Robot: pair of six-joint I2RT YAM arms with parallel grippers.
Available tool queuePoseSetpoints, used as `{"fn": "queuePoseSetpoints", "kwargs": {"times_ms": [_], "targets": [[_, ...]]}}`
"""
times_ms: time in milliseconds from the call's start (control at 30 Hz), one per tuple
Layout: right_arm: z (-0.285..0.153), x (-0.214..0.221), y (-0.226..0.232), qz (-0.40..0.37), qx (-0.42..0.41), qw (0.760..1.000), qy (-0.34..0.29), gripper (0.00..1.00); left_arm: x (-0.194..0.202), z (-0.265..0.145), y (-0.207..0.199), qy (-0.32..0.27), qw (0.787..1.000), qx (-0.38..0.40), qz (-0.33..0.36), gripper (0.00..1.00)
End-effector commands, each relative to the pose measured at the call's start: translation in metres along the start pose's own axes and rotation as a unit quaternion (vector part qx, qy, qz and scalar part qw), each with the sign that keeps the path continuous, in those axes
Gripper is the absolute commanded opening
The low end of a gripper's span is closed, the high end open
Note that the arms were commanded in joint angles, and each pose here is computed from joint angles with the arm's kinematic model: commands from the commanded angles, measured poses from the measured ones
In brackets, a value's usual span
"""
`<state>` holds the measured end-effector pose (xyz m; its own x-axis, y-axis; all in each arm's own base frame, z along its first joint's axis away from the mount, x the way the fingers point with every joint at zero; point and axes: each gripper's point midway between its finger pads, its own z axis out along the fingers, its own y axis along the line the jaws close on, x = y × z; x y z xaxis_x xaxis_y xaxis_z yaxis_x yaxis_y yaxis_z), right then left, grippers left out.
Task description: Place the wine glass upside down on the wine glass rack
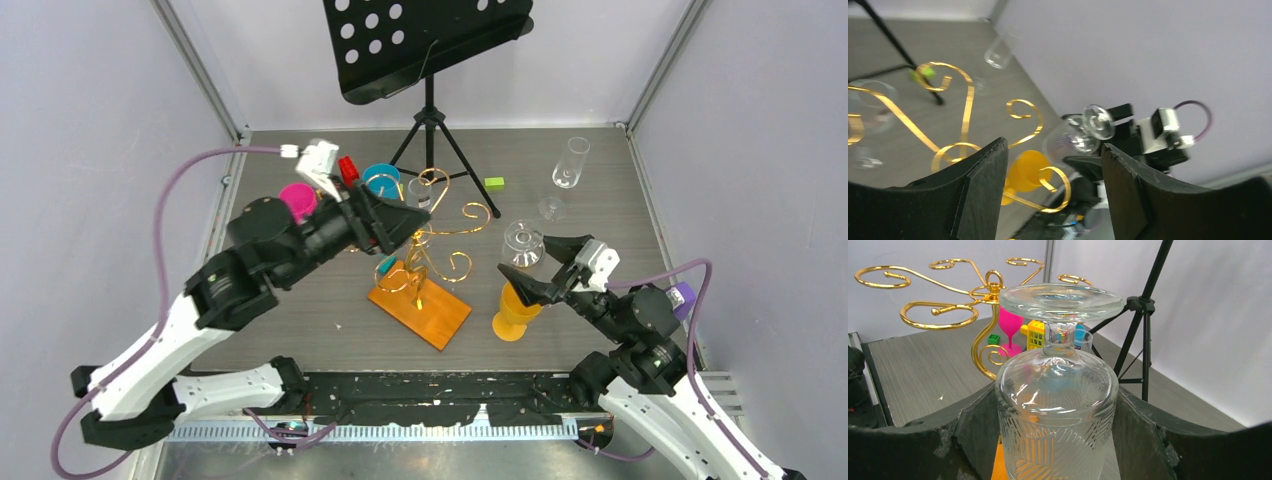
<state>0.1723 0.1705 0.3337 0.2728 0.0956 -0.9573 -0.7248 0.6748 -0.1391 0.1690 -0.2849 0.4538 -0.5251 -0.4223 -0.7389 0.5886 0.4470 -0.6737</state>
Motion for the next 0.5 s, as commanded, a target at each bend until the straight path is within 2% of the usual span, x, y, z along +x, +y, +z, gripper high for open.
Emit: {"fn": "queuePoseSetpoints", "kwargs": {"times_ms": [0, 200, 467], "targets": [[0.004, -0.028, 0.000, -0.013, -0.008, 0.999, -0.041, 0.05, -0.018, -0.033, 0.046, -0.019, 0.982, -0.094, 0.165, 0.66], [0.011, -0.018, 0.004, -0.008, -0.022, 0.999, -0.026, 0.05, -0.009, -0.035, 0.071, 0.004, 0.957, -0.117, 0.267, 0.65], [0.015, -0.011, 0.008, 0.002, -0.030, 0.999, -0.024, 0.05, 0.004, -0.013, 0.069, 0.024, 0.943, -0.082, 0.321, 0.63]]}}
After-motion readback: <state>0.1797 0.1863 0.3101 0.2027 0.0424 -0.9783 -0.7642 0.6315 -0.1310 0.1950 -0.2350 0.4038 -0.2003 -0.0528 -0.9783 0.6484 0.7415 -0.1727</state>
